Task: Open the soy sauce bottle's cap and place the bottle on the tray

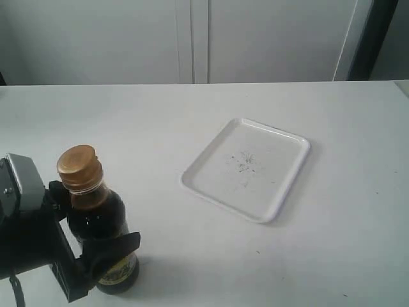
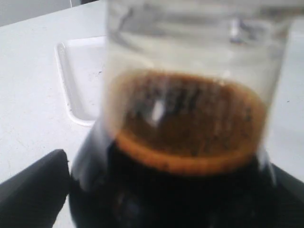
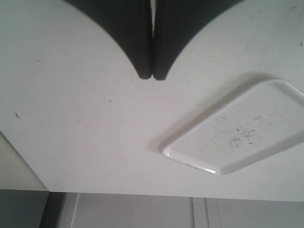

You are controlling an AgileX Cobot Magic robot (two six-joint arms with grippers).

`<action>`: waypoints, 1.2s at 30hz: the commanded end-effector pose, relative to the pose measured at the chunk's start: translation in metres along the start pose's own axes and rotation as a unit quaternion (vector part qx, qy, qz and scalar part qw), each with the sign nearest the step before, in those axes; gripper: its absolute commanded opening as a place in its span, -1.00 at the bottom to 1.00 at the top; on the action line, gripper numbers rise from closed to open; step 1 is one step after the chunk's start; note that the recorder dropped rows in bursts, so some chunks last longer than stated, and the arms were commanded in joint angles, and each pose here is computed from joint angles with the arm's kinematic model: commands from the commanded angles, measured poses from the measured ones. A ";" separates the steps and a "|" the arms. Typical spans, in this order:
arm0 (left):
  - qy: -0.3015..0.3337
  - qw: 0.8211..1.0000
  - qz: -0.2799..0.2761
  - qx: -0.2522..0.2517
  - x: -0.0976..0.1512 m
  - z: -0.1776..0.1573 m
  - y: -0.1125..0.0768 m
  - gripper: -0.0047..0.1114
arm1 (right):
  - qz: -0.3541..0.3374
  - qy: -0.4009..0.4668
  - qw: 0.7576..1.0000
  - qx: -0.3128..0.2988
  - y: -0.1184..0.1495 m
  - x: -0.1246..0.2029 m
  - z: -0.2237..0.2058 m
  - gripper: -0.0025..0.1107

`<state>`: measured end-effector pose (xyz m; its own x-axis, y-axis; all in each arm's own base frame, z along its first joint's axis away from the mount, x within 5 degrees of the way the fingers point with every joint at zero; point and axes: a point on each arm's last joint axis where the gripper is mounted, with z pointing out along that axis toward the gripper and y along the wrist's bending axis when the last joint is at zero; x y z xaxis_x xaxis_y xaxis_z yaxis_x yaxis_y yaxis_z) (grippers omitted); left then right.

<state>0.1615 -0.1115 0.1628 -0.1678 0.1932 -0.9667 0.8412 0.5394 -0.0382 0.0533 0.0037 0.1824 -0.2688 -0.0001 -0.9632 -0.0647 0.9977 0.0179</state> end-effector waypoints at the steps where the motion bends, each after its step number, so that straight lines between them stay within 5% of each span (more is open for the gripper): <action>1: 0.012 1.000 0.005 -0.004 0.008 0.002 0.001 0.72 | 0.002 -0.004 1.000 -0.001 0.000 0.001 0.000 -0.96; 11: 0.025 1.000 0.000 -0.002 0.013 0.010 0.007 0.61 | 0.002 -0.004 1.000 -0.001 0.000 0.001 0.000 -0.96; 20: 0.032 0.998 0.039 0.026 0.015 0.010 0.002 -0.92 | 0.002 -0.004 1.000 -0.001 0.000 0.001 0.000 -0.96; 36: 0.030 0.997 0.066 0.023 0.014 0.010 0.003 -0.92 | 0.002 -0.047 0.999 -0.002 0.000 -0.007 0.000 -0.96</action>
<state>0.1667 -0.1153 0.1467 -0.0987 0.2948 -0.9504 0.8764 0.4781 0.0573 0.0540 0.0038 0.1853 -0.2374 0.0044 -0.9714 -0.0648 0.9977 0.0203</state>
